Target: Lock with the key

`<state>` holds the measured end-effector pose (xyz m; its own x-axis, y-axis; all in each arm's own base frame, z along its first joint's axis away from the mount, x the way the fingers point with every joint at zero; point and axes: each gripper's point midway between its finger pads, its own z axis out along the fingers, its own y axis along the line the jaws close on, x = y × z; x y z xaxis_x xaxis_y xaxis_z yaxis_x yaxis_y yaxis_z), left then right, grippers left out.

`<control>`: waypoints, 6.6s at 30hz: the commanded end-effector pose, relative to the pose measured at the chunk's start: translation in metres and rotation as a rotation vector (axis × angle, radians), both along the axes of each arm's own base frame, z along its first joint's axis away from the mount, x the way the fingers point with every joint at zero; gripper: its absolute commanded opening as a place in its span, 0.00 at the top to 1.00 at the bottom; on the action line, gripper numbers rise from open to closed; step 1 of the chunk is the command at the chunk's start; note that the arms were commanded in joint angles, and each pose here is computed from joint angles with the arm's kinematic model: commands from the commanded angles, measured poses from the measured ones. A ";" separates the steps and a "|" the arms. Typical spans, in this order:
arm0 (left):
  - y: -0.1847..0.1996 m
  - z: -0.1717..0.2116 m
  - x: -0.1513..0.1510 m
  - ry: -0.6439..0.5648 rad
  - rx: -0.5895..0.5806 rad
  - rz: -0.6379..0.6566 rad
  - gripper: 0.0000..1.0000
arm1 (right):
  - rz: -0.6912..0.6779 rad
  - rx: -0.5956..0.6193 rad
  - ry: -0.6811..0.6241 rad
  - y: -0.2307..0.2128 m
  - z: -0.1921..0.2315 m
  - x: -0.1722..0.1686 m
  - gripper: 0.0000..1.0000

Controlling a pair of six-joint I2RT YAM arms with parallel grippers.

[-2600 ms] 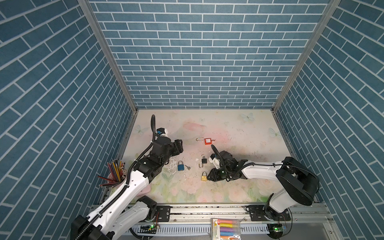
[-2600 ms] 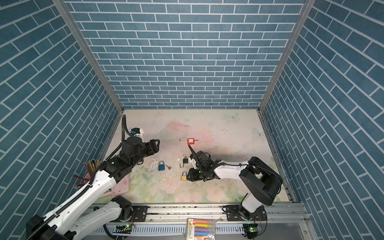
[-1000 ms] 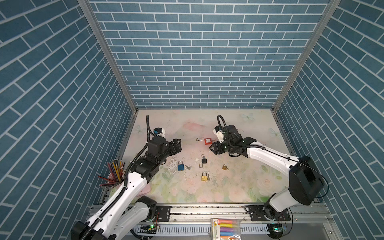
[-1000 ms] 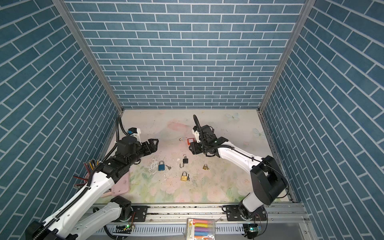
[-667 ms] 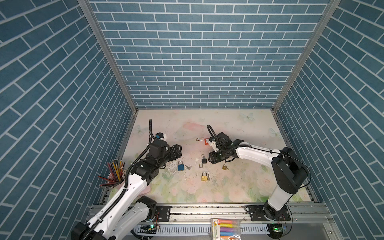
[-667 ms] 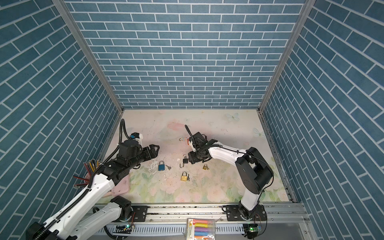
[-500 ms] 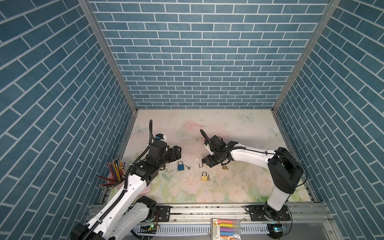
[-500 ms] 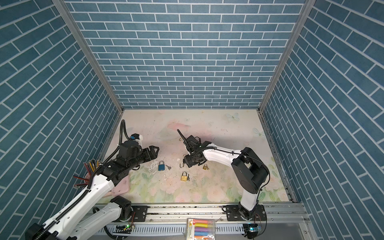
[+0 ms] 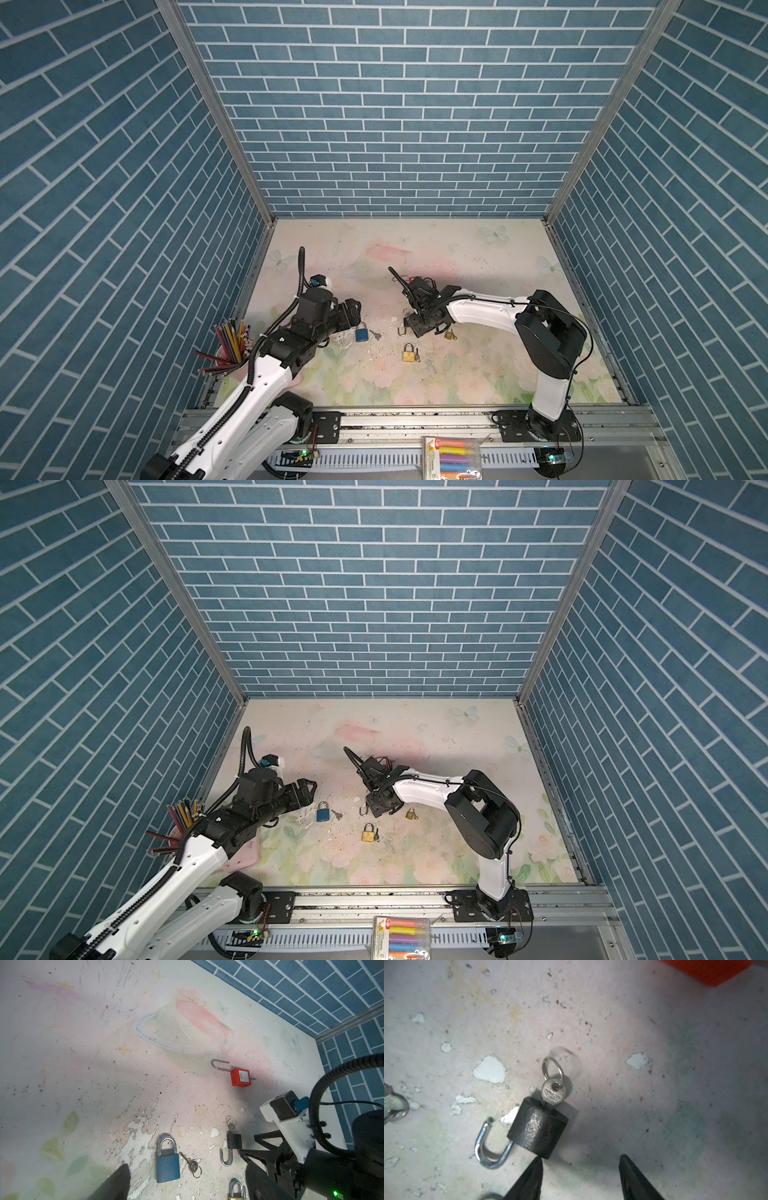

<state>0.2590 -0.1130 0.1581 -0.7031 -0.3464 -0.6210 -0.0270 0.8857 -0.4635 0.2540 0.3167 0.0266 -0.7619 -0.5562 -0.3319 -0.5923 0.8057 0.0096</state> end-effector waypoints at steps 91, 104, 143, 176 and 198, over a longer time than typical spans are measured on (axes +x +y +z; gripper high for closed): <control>-0.152 -0.142 0.011 0.330 0.571 -0.602 0.49 | -0.223 0.629 -0.153 -0.083 0.140 -0.003 0.38; -0.146 -0.151 0.018 0.340 0.599 -0.588 0.51 | -0.229 0.628 -0.146 -0.083 0.136 -0.001 0.38; -0.226 0.055 -0.042 -0.630 0.483 -1.303 0.94 | 0.176 0.927 0.231 -0.053 0.196 -0.059 0.41; -0.231 0.056 -0.045 -0.643 0.531 -1.298 0.86 | 0.166 0.950 0.351 -0.020 0.177 -0.059 1.00; -0.213 0.030 -0.036 -0.570 0.583 -1.202 0.42 | 0.166 0.959 0.300 -0.021 0.187 -0.056 1.00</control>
<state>0.2226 -0.3280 0.1844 -0.0011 0.6720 -0.7406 0.9242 0.2835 0.2558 0.1983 0.2921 0.1982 -0.8570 -0.2669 -0.4408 -0.5110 0.3290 0.7941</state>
